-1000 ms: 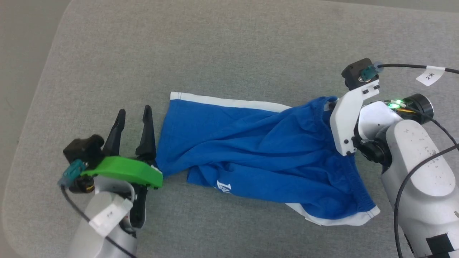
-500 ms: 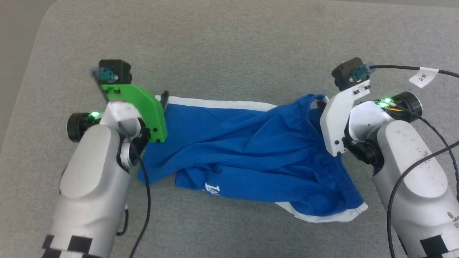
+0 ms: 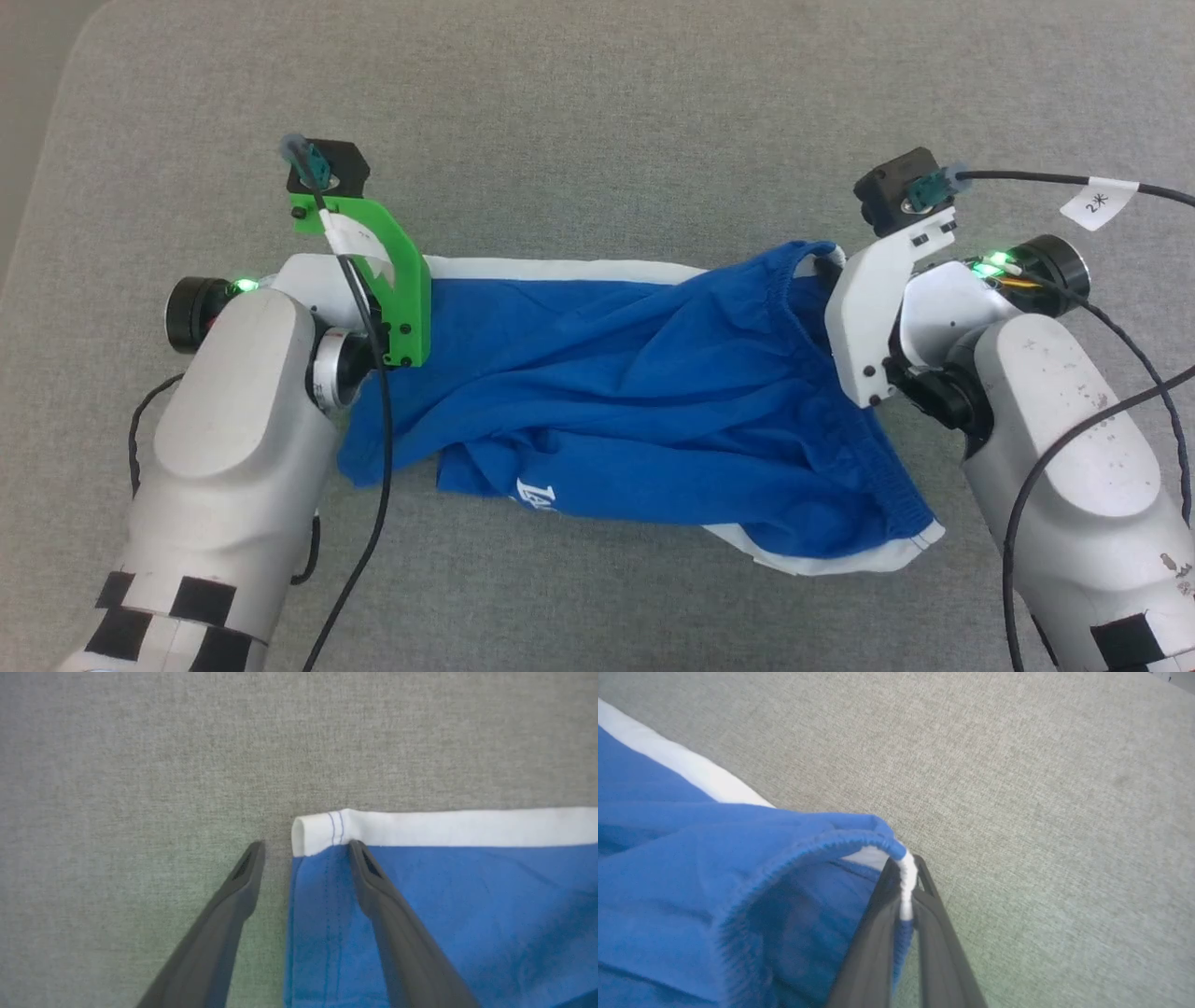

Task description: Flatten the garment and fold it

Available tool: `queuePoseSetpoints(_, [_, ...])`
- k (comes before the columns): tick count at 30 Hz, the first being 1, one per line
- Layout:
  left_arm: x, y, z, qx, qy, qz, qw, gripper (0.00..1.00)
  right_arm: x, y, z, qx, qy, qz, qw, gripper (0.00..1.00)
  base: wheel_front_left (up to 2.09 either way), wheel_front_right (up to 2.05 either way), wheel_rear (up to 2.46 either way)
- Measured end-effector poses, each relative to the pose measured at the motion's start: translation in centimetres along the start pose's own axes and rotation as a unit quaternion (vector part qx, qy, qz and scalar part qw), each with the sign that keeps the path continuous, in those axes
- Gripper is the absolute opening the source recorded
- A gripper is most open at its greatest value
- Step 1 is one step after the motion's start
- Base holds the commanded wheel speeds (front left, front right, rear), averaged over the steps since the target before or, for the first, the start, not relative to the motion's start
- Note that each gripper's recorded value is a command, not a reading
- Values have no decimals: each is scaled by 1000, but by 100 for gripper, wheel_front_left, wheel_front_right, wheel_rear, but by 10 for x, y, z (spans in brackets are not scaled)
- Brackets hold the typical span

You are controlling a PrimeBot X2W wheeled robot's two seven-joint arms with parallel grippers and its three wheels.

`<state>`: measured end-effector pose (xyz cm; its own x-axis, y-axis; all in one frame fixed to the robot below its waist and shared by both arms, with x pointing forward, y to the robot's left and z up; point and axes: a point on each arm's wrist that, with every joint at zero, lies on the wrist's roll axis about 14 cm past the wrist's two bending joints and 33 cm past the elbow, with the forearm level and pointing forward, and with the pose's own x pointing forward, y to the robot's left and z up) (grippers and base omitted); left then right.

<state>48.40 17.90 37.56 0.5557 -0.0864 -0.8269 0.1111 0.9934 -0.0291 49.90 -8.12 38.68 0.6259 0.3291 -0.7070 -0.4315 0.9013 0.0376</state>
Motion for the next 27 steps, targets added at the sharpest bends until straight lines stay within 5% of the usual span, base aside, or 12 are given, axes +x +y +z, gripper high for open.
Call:
queuePoseSetpoints(7, [0, -10, 0, -5, -4, -24, 1000, 0, 0, -2, 1, 0, -4, -2, 1000, 0, 0, 0, 0])
queuePoseSetpoints(15, [-23, -21, 37, -68, -96, -66, 991, 0, -15, -5, 23, 18, -53, -6, 998, 0, 0, 0, 0])
queuePoseSetpoints(22, [-77, -20, 95, -94, -217, -89, 968, 0, -50, -18, 60, 38, -123, -20, 992, 0, 0, 0, 0])
queuePoseSetpoints(27, [-136, -22, 152, -86, -324, -101, 937, 0, -90, -22, 110, 51, -206, -19, 977, 0, 0, 0, 0])
